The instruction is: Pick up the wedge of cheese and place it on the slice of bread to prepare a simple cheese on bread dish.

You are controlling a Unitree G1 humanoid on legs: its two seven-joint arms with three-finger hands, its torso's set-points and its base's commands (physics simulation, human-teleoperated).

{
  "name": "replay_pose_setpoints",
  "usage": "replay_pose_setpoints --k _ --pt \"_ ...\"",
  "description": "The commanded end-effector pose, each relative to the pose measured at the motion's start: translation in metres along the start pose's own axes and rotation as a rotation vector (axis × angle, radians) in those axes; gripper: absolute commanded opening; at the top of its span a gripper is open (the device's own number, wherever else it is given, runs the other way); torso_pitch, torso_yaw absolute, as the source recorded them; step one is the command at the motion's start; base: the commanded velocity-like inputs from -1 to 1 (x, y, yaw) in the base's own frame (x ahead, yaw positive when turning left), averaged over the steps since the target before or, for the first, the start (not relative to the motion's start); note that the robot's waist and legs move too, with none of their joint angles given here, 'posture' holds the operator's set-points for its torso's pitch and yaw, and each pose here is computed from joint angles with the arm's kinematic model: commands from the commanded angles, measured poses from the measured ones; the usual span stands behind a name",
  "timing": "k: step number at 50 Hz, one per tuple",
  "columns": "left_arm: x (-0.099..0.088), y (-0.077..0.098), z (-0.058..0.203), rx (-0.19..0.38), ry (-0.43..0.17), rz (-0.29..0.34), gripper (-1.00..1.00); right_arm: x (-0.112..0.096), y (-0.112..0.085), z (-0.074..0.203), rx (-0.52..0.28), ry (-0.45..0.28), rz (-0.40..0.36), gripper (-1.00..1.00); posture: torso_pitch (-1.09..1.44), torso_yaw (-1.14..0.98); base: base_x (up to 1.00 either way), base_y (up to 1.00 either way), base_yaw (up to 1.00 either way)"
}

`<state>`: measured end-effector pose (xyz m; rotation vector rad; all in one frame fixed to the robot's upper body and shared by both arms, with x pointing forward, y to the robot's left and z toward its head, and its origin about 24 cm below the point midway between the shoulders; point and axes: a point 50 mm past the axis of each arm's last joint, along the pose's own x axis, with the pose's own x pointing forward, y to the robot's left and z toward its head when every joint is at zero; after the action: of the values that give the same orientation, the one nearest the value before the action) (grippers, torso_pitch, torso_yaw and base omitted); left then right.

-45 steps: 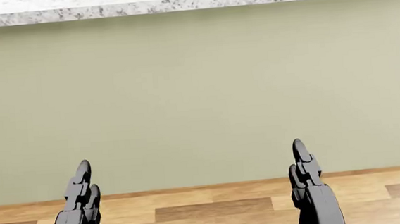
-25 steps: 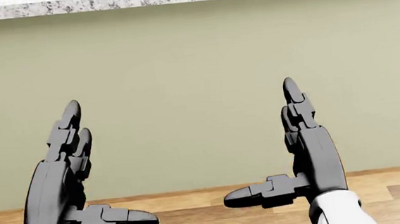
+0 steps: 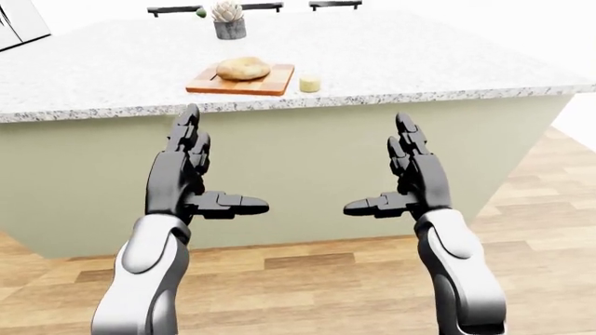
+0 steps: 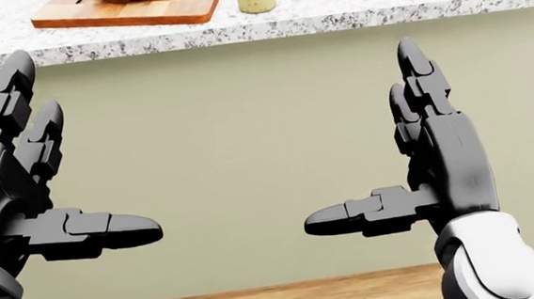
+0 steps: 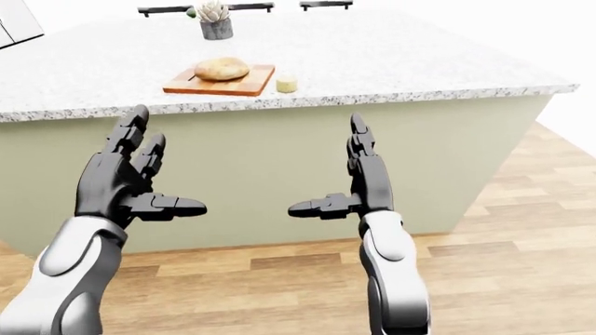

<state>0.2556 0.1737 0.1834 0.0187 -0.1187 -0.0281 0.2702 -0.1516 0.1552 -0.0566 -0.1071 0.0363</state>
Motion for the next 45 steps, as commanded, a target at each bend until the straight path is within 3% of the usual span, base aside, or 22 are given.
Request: replay_pose_setpoints --k 1,9,16,40,45 --pt "-0.002 0.002 0.008 0.015 -0.063 0.009 1.0 0.001 0.005 0.012 0.007 -0.074 0.023 1.0 0.0 0.0 0.06 0.0 0.0" --pt "-0.001 -0.001 0.001 0.013 -0.052 0.002 1.0 0.001 0.002 0.008 0.026 -0.067 0.008 1.0 0.0 0.0 0.0 0.05 0.21" --pt "-0.001 0.001 0.01 0.021 -0.064 0.006 1.0 -0.002 -0.002 0.009 0.002 -0.076 -0.018 1.0 0.0 0.0 0.0 0.32 0.06" --pt "0.001 -0.002 0.005 0.027 -0.063 -0.006 1.0 -0.012 -0.02 0.005 0.031 -0.106 -0.105 1.0 0.0 0.0 0.01 0.54 0.0" --pt "0.002 -0.005 0.006 0.033 -0.067 -0.016 1.0 -0.012 -0.021 -0.004 0.032 -0.076 -0.109 1.0 0.0 0.0 0.0 -0.03 -0.12"
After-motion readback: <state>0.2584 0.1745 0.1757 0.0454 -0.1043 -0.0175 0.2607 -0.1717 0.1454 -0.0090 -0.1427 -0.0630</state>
